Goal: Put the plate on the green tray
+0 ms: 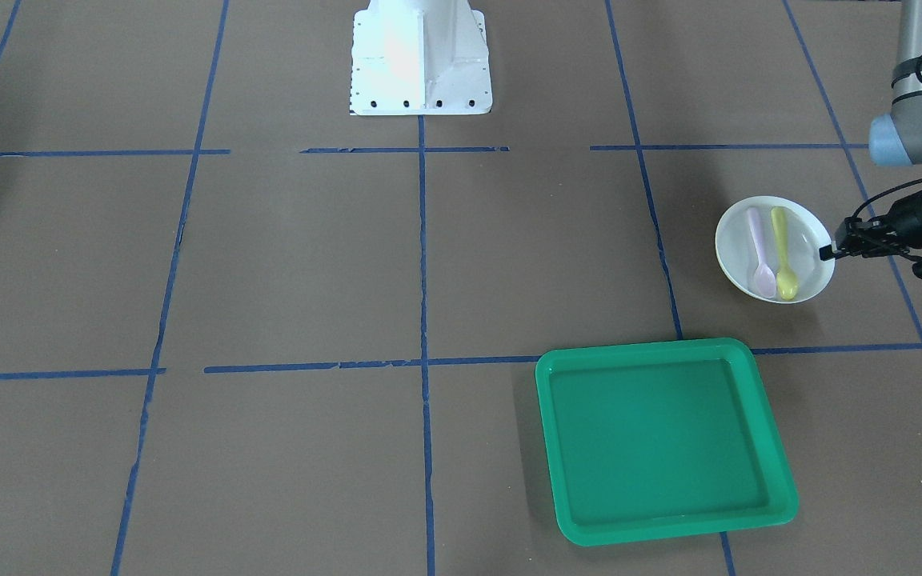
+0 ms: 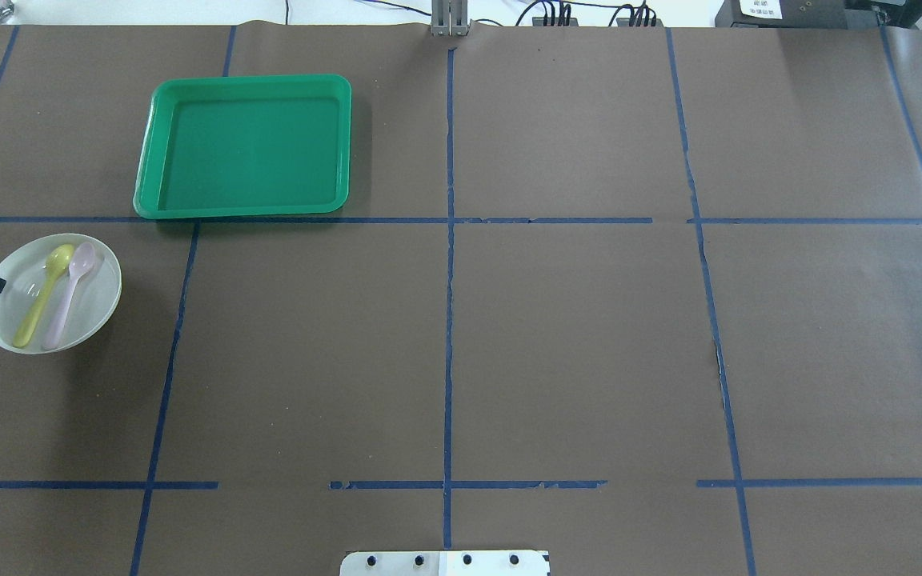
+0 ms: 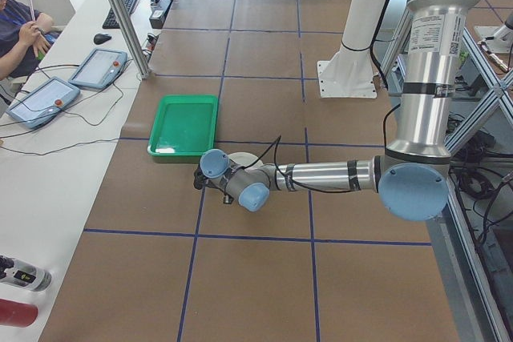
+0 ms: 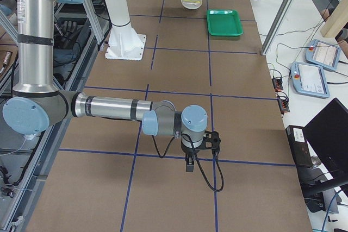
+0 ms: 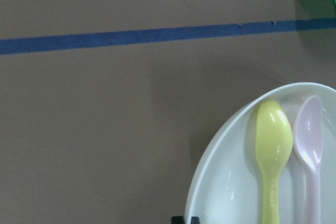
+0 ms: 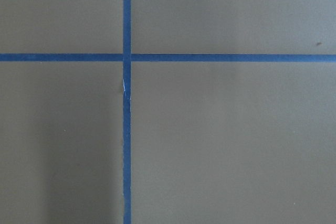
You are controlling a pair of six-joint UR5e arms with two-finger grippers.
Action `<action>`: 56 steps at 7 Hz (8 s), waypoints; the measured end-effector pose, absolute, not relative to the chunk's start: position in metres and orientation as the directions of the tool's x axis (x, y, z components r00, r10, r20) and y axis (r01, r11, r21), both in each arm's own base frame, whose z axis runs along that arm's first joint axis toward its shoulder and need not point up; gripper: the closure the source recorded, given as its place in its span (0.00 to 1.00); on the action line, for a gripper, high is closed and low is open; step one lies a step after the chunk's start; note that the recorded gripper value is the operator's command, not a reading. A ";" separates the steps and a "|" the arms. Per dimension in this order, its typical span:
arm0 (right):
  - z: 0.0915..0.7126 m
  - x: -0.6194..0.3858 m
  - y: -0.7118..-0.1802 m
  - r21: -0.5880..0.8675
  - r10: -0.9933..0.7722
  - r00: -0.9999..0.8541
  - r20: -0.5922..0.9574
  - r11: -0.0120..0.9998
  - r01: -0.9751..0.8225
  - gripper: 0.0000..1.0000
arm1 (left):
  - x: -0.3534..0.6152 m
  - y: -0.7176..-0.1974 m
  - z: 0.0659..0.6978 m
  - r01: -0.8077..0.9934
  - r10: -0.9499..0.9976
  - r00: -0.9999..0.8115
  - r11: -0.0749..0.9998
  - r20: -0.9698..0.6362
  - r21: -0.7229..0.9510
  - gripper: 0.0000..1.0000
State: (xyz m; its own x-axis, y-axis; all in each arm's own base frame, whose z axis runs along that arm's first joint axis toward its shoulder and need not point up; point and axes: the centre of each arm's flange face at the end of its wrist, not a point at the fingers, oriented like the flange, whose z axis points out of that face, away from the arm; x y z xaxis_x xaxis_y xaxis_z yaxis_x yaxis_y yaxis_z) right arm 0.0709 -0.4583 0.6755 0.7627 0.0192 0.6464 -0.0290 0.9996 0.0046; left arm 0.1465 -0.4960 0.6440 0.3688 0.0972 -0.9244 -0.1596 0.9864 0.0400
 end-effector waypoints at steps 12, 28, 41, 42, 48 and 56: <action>0.676 0.071 -0.458 0.004 0.019 0.763 0.646 1.000 -0.029 0.00 | 0.304 -0.661 0.485 0.315 -0.430 0.309 0.888 -0.848 -0.335 1.00; 0.676 0.071 -0.458 0.005 0.019 0.763 0.646 1.000 -0.029 0.00 | 0.183 -0.618 0.362 0.241 -0.020 0.484 0.964 -0.875 0.111 0.00; 0.676 0.071 -0.458 0.004 0.020 0.763 0.646 1.000 -0.029 0.00 | -0.081 -0.459 0.632 -0.107 0.114 0.743 0.993 -0.660 0.051 0.00; 0.676 0.071 -0.458 0.004 0.020 0.763 0.646 1.000 -0.029 0.00 | -0.082 -0.460 0.640 -0.108 0.109 0.742 0.993 -0.661 0.043 0.00; 0.676 0.071 -0.458 0.003 0.020 0.763 0.646 1.000 -0.029 0.00 | -0.078 -0.467 0.678 -0.099 0.116 0.708 0.993 -0.697 0.065 0.00; 0.676 0.071 -0.458 0.004 0.020 0.763 0.646 1.000 -0.029 0.00 | -0.077 -0.462 0.681 -0.098 0.107 0.706 0.994 -0.700 0.054 0.00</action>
